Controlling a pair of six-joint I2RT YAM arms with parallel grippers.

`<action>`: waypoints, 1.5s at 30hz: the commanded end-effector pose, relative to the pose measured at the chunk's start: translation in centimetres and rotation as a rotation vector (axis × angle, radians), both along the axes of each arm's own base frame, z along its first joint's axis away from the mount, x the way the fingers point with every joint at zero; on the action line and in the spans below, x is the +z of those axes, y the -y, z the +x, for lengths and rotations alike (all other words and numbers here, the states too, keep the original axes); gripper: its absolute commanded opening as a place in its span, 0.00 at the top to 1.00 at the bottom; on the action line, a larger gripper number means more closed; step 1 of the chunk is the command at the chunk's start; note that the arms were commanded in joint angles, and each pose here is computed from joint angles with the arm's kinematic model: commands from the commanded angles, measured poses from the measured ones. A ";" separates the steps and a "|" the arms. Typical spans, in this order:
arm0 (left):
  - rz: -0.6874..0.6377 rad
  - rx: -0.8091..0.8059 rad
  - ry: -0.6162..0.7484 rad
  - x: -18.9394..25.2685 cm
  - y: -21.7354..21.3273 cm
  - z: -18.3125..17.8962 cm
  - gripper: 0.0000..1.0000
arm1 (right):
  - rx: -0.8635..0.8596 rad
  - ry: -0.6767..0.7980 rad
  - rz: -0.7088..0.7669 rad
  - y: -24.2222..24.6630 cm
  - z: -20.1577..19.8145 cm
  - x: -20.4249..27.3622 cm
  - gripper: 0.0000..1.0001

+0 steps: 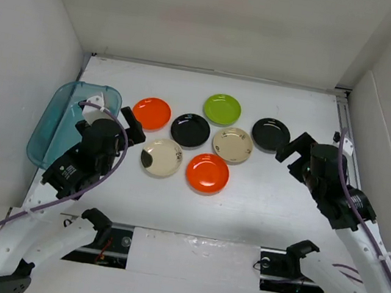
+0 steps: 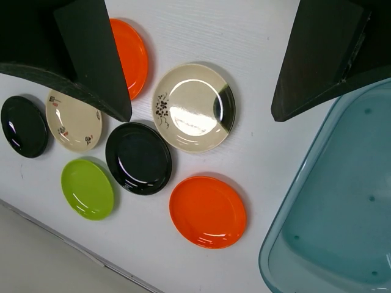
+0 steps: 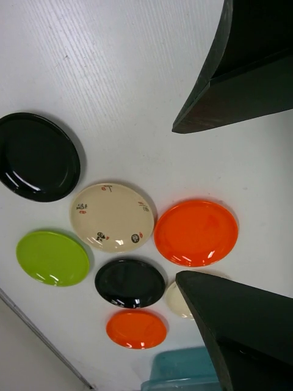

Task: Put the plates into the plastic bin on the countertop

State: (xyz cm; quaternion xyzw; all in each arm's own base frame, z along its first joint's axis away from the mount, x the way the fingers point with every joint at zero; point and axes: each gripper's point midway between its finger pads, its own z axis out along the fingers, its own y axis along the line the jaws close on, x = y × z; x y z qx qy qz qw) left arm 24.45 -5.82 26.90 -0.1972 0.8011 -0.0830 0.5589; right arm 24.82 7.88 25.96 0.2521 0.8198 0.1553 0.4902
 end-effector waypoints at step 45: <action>-0.234 0.349 -0.557 -24.1 3.7 -0.1 0.31 | 0.318 0.209 0.199 -4.7 -2.9 5.7 0.00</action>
